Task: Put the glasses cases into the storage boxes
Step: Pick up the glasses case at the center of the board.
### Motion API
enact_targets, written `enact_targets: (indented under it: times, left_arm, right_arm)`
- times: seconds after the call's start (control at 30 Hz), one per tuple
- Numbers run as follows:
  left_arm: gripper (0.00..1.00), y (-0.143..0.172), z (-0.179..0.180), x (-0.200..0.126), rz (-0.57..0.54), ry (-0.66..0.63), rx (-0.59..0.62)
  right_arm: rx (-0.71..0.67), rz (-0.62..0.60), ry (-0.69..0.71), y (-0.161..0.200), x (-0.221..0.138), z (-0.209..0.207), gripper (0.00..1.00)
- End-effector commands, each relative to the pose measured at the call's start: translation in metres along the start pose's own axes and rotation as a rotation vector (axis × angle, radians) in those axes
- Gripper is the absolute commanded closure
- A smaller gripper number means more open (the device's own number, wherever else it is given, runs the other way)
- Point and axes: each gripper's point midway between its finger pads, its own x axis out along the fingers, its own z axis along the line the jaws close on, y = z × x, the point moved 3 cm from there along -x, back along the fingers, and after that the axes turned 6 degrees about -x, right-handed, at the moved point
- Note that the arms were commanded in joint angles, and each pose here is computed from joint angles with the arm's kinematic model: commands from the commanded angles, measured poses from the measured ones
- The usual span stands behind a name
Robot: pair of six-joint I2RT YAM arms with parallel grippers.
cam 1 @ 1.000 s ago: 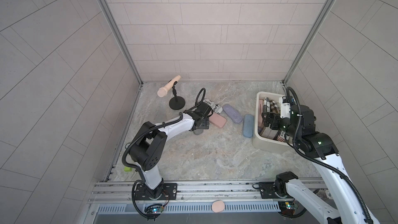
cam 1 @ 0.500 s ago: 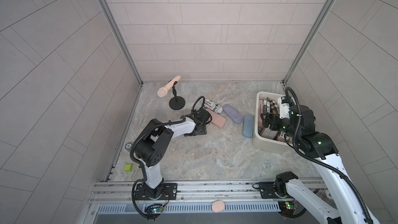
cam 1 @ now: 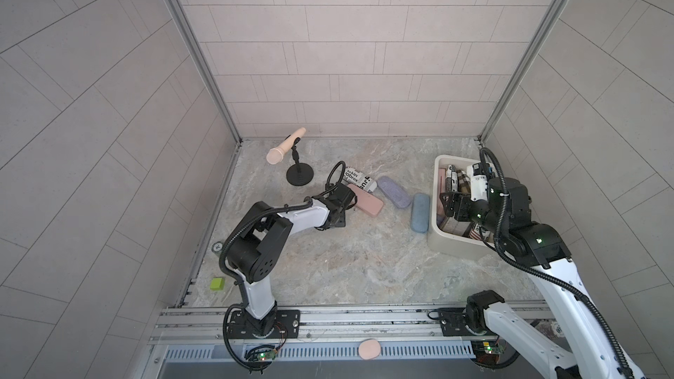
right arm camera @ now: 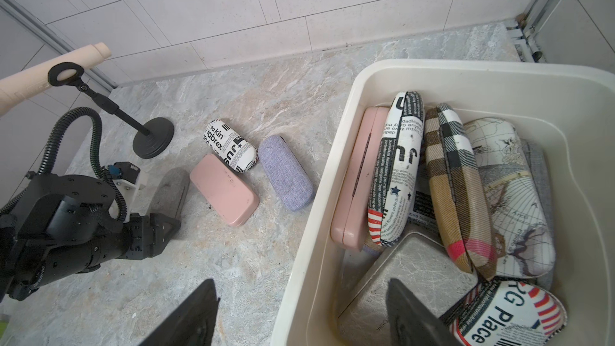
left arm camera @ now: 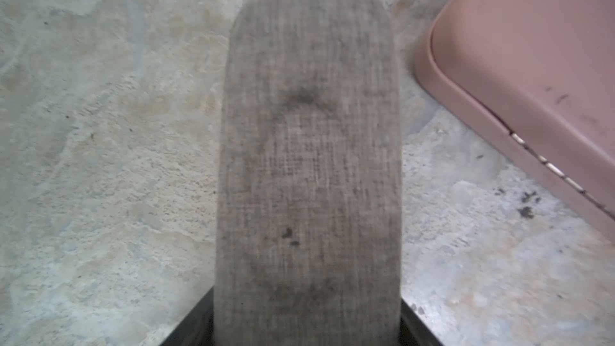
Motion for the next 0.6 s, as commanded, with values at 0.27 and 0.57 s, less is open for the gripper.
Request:
enact_targets:
  times: [0.27,0.57]
  left_arm:
    - [0.38,-0.032,-0.01,-0.084,-0.093,0.214,0.062]
    - [0.4,-0.085,-0.07,-0.214,-0.266,0.683,0.102]
  right_arm:
    - [0.008,0.02,0.009,0.01,0.004,-0.002,0.28]
    - [0.041,-0.077,-0.02,-0.011,-0.009,0.004,0.29]
